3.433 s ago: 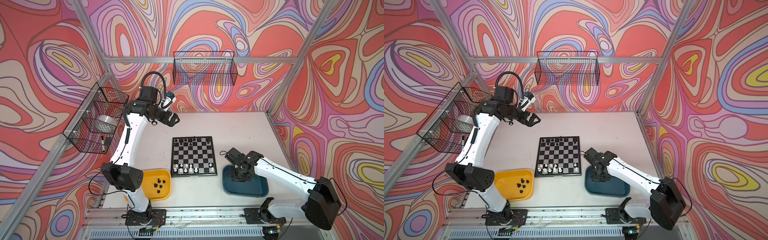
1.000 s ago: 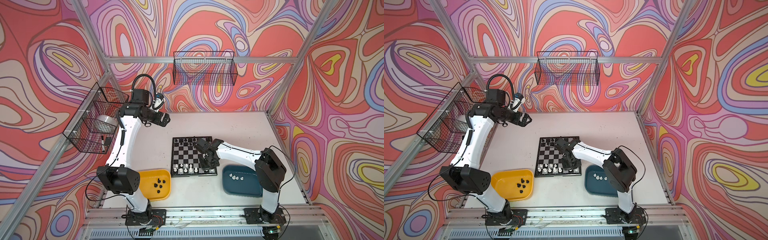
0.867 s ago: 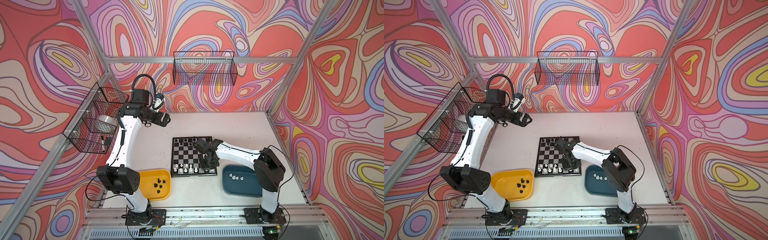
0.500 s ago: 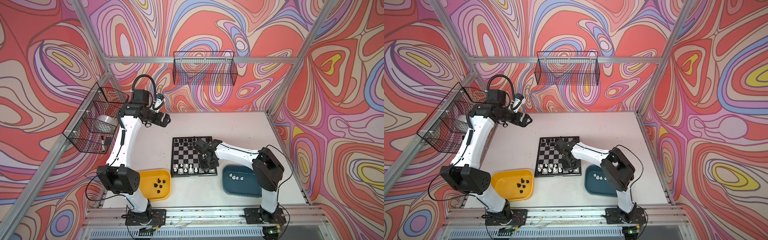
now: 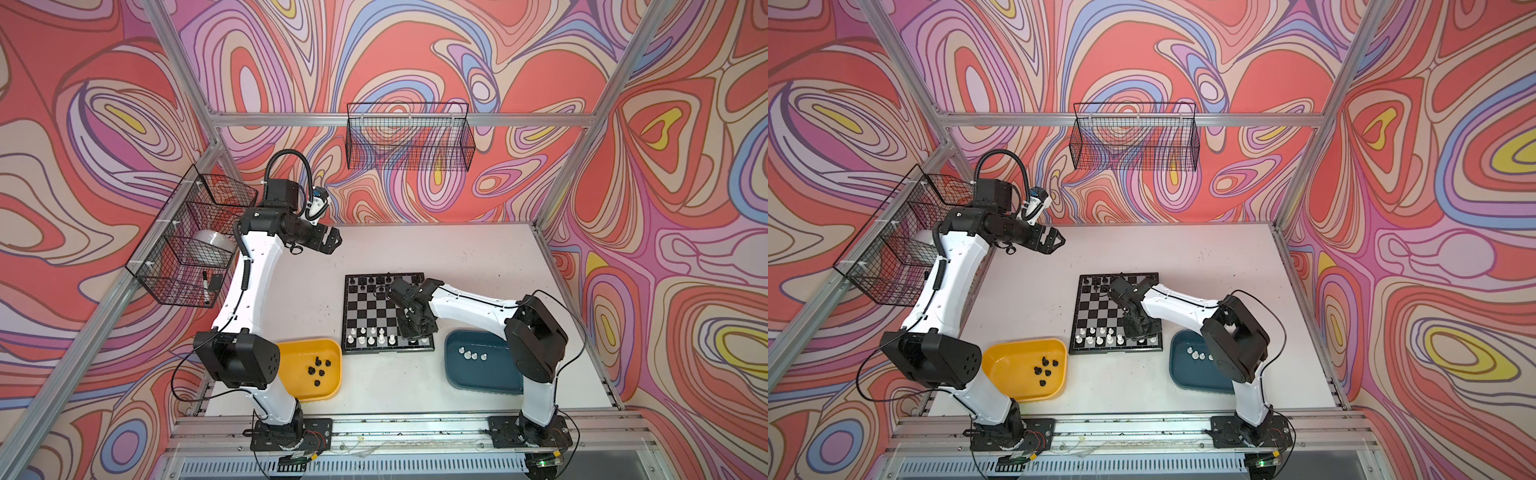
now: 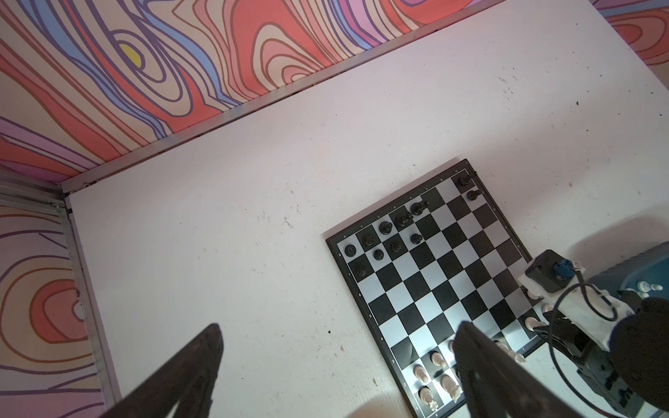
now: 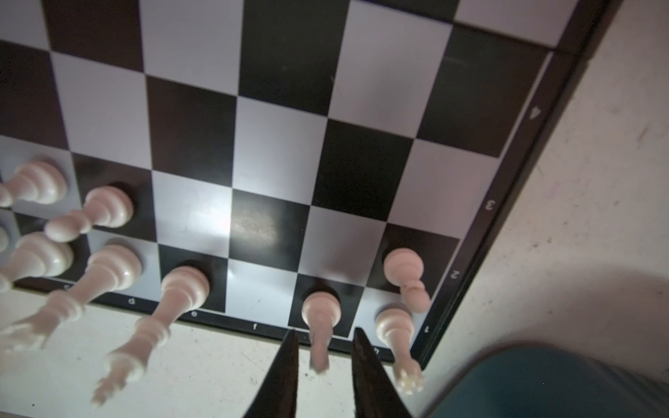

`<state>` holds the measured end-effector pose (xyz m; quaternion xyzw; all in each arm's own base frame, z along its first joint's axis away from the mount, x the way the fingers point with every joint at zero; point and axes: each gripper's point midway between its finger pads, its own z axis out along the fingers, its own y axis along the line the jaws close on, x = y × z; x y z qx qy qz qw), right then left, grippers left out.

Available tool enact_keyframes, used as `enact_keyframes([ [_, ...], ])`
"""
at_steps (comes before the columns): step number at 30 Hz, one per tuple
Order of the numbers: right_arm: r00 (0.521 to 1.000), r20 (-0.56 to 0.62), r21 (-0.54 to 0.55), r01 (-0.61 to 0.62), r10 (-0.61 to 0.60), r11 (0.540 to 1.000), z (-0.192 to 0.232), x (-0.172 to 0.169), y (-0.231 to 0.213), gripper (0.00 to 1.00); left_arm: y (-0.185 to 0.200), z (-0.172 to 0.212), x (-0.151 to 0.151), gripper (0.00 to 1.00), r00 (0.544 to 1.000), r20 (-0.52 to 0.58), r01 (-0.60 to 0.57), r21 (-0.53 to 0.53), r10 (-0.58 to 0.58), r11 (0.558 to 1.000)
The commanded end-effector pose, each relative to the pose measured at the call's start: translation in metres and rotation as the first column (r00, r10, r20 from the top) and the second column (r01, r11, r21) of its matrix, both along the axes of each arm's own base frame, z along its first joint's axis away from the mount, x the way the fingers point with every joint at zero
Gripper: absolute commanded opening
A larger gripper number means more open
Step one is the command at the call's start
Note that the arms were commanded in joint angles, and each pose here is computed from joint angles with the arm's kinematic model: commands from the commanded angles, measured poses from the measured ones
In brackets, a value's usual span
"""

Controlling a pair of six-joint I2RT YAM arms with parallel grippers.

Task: Set up the chess pieces on the board
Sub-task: 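Lower the white piece onto its near-row square and open the right gripper, then move the right gripper back over the teal tray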

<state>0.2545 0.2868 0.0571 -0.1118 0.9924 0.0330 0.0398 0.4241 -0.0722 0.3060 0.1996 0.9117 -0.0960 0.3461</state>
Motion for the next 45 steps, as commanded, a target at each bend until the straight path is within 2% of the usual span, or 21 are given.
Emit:
enact_keyframes([
  [1,0.999,0.052,0.011,-0.007,0.006,1.000,0.025,0.005,0.004,0.27,0.006,0.014,-0.007,1.00,0.999,0.033,-0.018,0.010,0.017,1.000],
  [6,0.994,0.105,0.107,0.012,-0.024,0.994,0.061,0.005,0.008,0.25,0.012,0.016,-0.008,1.00,0.999,0.038,-0.036,0.032,0.035,0.999],
  [10,0.981,0.180,0.066,0.057,-0.068,0.996,0.092,0.006,-0.018,0.22,0.007,0.021,-0.010,1.00,0.999,0.033,-0.014,0.013,0.014,1.000],
  [15,0.960,0.229,0.037,0.158,-0.162,0.987,0.108,-0.001,-0.066,0.20,0.002,0.021,-0.015,1.00,0.999,0.020,0.026,0.008,-0.027,1.000],
  [21,0.931,0.210,0.025,0.300,-0.298,0.954,0.093,-0.021,-0.124,0.17,-0.013,0.018,-0.020,1.00,0.996,-0.016,0.087,-0.052,-0.088,0.995],
  [27,0.921,0.153,0.003,0.363,-0.359,0.932,0.065,-0.041,-0.151,0.18,-0.036,0.017,-0.029,1.00,0.980,-0.036,0.191,-0.105,-0.195,0.976],
  [37,0.916,0.091,-0.036,0.395,-0.391,0.918,0.028,-0.056,-0.164,0.18,-0.045,0.011,-0.028,1.00,0.976,-0.055,0.206,-0.110,-0.213,0.972],
  [45,0.918,0.067,0.012,0.391,-0.390,0.920,0.017,-0.048,-0.154,0.21,-0.047,0.009,-0.030,1.00,0.975,-0.060,0.206,-0.113,-0.214,0.972],
])
